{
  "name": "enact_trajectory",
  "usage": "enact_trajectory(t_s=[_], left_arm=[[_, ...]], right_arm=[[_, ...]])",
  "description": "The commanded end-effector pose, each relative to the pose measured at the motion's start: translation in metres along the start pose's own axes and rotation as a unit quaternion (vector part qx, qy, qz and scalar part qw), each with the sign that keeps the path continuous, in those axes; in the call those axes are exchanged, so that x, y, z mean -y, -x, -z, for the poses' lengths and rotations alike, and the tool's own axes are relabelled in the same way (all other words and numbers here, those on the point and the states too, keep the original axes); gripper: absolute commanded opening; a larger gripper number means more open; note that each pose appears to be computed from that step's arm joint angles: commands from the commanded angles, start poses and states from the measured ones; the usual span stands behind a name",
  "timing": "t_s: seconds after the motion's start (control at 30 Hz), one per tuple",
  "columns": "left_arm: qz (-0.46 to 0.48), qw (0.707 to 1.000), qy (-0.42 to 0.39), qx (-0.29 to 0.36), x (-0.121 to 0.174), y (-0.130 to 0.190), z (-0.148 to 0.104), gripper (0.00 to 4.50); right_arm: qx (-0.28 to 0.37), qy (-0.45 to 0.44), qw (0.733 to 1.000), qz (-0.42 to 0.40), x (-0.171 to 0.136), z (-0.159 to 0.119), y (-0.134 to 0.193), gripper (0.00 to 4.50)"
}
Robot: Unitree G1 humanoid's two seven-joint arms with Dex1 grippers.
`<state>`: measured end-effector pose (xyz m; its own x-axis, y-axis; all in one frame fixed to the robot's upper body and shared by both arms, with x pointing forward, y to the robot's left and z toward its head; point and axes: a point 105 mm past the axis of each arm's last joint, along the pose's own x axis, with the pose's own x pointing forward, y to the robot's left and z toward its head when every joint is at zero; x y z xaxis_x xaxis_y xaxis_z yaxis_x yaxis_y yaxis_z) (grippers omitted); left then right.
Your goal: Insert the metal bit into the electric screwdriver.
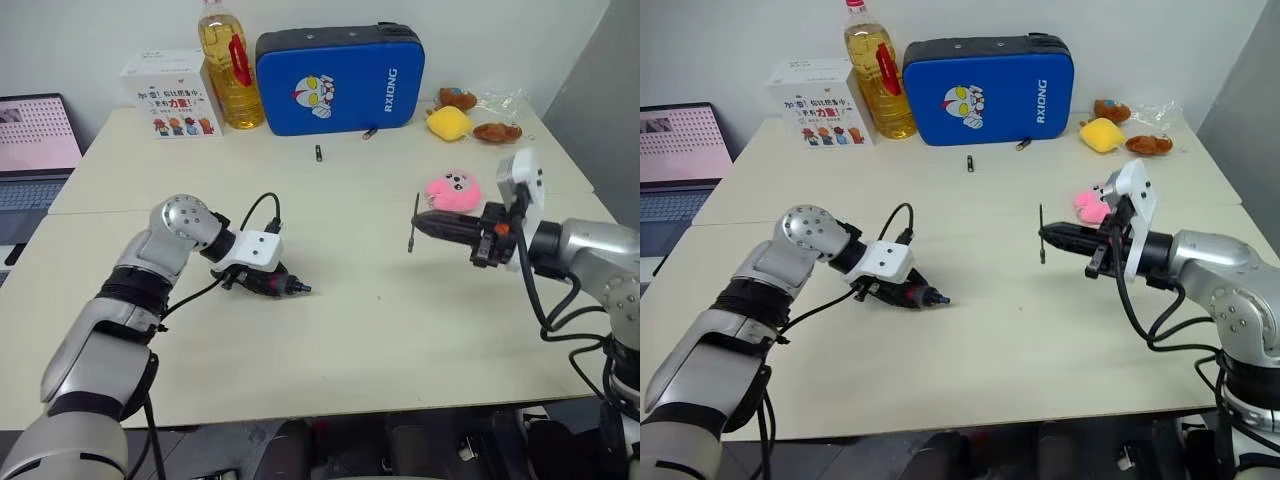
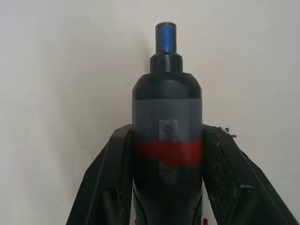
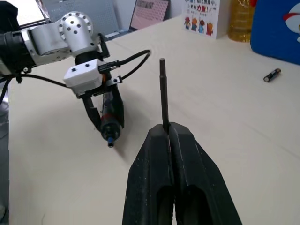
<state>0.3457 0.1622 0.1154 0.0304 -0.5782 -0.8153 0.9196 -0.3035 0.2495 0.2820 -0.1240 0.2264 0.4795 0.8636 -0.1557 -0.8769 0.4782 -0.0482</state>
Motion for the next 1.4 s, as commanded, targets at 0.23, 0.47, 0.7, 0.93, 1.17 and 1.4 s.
enact_trajectory(t_s=[0.23, 0.47, 0.7, 0.93, 1.17, 1.4], left_arm=[[0.003, 1.000, -0.019, 0.023, -0.006, 0.000, -0.007, 2.91], [-0.007, 0.999, -0.038, 0.033, -0.016, 0.015, -0.028, 4.31], [0.032, 0.999, -0.040, 0.001, -0.006, 0.001, -0.022, 4.48], [0.041, 0.998, -0.034, -0.014, -0.007, -0.009, -0.019, 4.48], [0.049, 0.998, -0.038, -0.023, -0.005, -0.014, -0.016, 4.48], [0.047, 0.998, -0.039, -0.019, -0.008, -0.014, -0.018, 3.17]], right_arm=[[0.015, 0.019, 1.000, -0.006, -0.016, -0.003, -0.004, 0.00], [0.021, 0.017, 1.000, -0.002, -0.012, -0.001, -0.008, 0.00], [0.027, 0.018, 0.999, 0.000, -0.011, -0.001, -0.010, 0.00], [0.032, 0.015, 0.999, 0.010, -0.009, -0.001, -0.009, 0.00], [0.034, 0.015, 0.999, 0.020, -0.008, -0.001, -0.007, 0.00], [0.035, 0.013, 0.999, 0.027, -0.006, -0.001, -0.007, 0.00]])
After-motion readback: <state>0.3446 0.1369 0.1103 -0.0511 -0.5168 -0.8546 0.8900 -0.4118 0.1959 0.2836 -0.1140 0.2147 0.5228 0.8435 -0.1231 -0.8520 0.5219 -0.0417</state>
